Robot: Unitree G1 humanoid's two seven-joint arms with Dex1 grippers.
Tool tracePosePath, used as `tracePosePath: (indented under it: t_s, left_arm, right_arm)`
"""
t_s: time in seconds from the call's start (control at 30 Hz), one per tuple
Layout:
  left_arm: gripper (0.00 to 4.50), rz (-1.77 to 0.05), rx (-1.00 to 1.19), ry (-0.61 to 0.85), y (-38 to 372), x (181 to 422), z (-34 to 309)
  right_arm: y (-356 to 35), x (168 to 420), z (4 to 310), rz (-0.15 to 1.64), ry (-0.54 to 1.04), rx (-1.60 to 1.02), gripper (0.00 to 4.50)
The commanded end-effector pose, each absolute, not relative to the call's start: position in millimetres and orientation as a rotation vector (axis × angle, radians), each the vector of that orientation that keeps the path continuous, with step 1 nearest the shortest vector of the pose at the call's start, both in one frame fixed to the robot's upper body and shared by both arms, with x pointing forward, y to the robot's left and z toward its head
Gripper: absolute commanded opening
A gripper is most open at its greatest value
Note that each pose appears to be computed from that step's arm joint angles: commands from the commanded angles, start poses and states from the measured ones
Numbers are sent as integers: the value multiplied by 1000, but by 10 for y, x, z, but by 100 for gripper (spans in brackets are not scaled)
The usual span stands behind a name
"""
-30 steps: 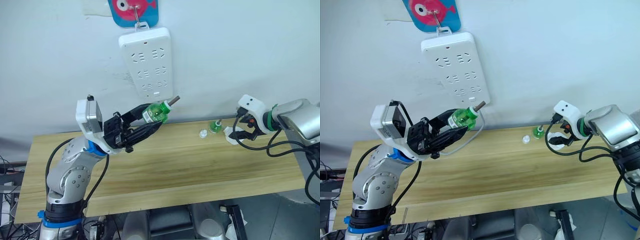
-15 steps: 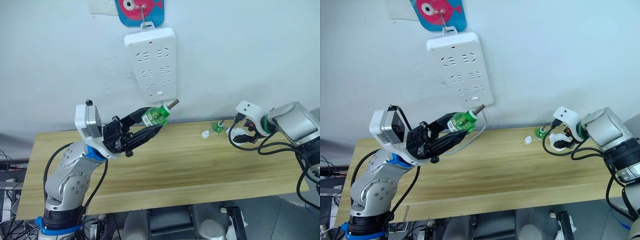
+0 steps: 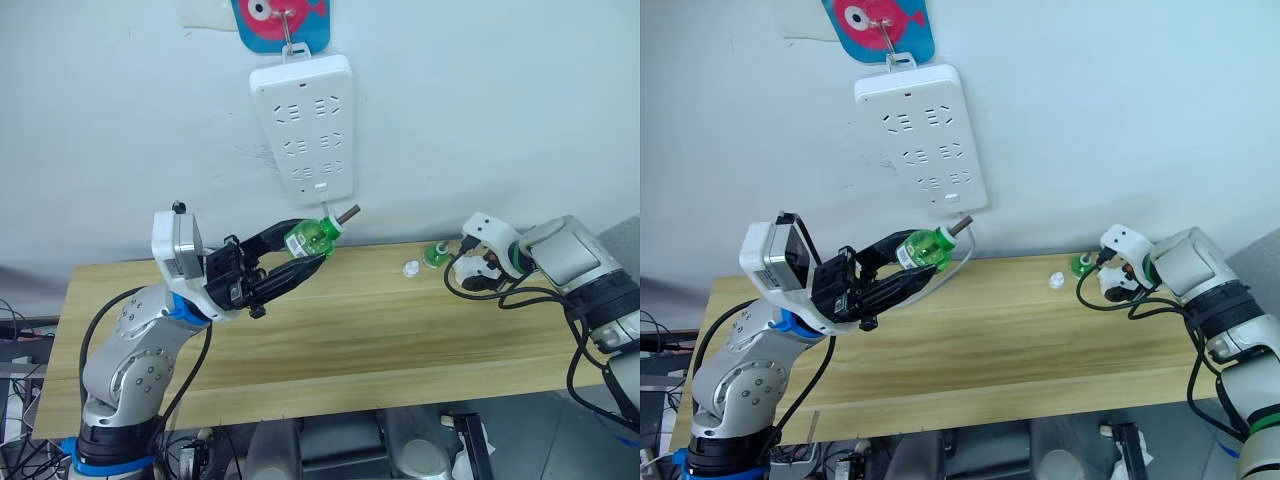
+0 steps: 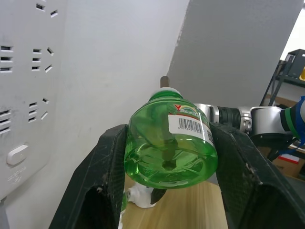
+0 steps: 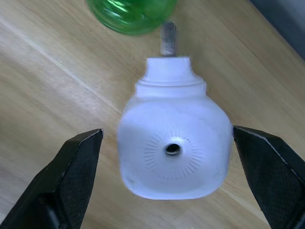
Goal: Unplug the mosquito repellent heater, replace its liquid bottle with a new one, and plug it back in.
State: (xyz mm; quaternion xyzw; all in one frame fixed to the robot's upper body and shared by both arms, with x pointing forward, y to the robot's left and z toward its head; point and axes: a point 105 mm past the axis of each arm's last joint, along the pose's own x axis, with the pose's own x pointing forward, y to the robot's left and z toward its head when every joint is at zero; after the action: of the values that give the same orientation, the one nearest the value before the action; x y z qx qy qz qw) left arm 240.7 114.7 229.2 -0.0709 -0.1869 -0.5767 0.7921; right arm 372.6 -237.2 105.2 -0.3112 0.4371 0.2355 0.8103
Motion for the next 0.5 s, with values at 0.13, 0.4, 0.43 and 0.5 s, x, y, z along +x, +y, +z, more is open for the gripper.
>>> tracePosePath:
  t_s: [0.13, 0.4, 0.43, 0.5]
  left_arm:
    - [228, -1254, -139, -444, 1137, 2314, 2388]
    - [228, -1243, -141, -442, 1143, 2313, 2377]
    - [228, -1242, -142, -441, 1144, 2313, 2374]
    - [228, -1243, -144, -440, 1144, 2312, 2367]
  right_arm:
    - [-2389, 3787, 1060, 479, 913, -668, 450]
    - [-2440, 3777, 1041, 479, 929, -688, 450]
    - [-2445, 3772, 1042, 479, 931, -693, 450]
    - [-2454, 3762, 1048, 479, 934, -696, 450]
